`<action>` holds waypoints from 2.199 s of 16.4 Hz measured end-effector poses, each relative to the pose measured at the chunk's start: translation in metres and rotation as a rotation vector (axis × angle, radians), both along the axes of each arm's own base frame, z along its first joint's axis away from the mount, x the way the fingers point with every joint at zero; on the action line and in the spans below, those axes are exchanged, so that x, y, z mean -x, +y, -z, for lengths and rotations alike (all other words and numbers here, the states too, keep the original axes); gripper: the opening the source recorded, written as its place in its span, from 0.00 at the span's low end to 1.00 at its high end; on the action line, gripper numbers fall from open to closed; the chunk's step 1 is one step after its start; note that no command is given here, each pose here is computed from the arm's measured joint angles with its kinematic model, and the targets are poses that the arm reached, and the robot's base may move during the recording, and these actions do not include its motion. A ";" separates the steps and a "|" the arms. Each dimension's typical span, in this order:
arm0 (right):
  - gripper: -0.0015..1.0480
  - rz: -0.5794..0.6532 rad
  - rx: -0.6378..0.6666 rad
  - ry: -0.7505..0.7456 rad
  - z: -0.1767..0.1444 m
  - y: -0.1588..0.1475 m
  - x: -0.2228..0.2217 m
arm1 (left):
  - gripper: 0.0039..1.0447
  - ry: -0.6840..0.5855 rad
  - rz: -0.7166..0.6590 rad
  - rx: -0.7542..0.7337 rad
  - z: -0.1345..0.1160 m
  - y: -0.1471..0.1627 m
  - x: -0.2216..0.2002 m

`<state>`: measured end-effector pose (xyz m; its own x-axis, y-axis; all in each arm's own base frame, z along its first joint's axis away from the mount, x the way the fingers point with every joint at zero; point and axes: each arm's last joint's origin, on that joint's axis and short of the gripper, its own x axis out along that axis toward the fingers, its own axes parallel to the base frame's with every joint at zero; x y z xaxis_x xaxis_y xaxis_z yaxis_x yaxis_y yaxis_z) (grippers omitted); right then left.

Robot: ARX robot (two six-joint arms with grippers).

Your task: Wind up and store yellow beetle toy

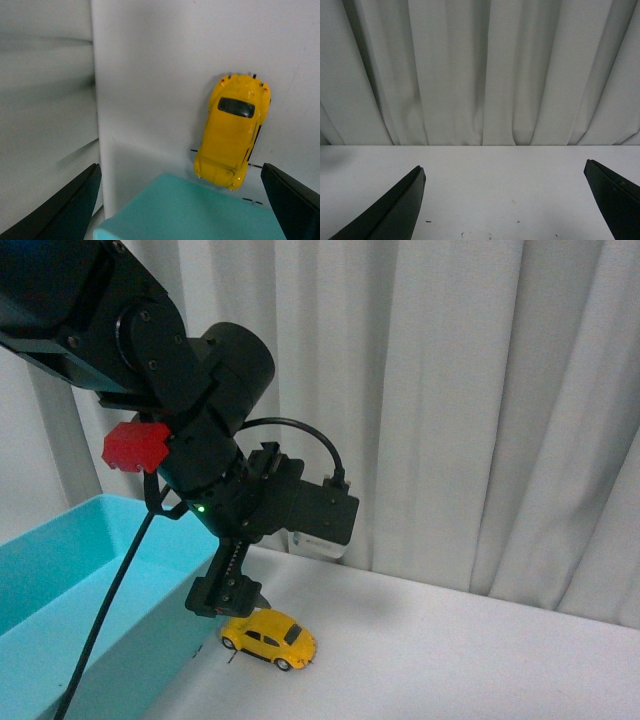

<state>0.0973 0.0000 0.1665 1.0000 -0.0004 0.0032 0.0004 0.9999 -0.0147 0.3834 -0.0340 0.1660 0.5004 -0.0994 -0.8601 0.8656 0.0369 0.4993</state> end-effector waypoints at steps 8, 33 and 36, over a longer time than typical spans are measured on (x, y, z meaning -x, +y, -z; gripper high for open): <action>0.94 0.000 0.000 0.000 0.000 0.000 0.000 | 0.94 0.132 0.095 -0.183 0.034 0.002 -0.020; 0.94 0.000 0.000 0.000 0.000 0.000 0.000 | 0.36 0.148 -0.046 0.348 -0.031 -0.018 -0.021; 0.94 0.000 0.000 0.000 0.000 0.000 0.000 | 0.36 -0.099 -0.147 0.623 -0.124 0.030 0.004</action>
<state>0.0973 0.0000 0.1665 1.0000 -0.0004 0.0032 0.0004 0.9999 -0.0143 0.3798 -0.0039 0.2895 0.6205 -0.4895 -0.6127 0.7806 0.4601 0.4230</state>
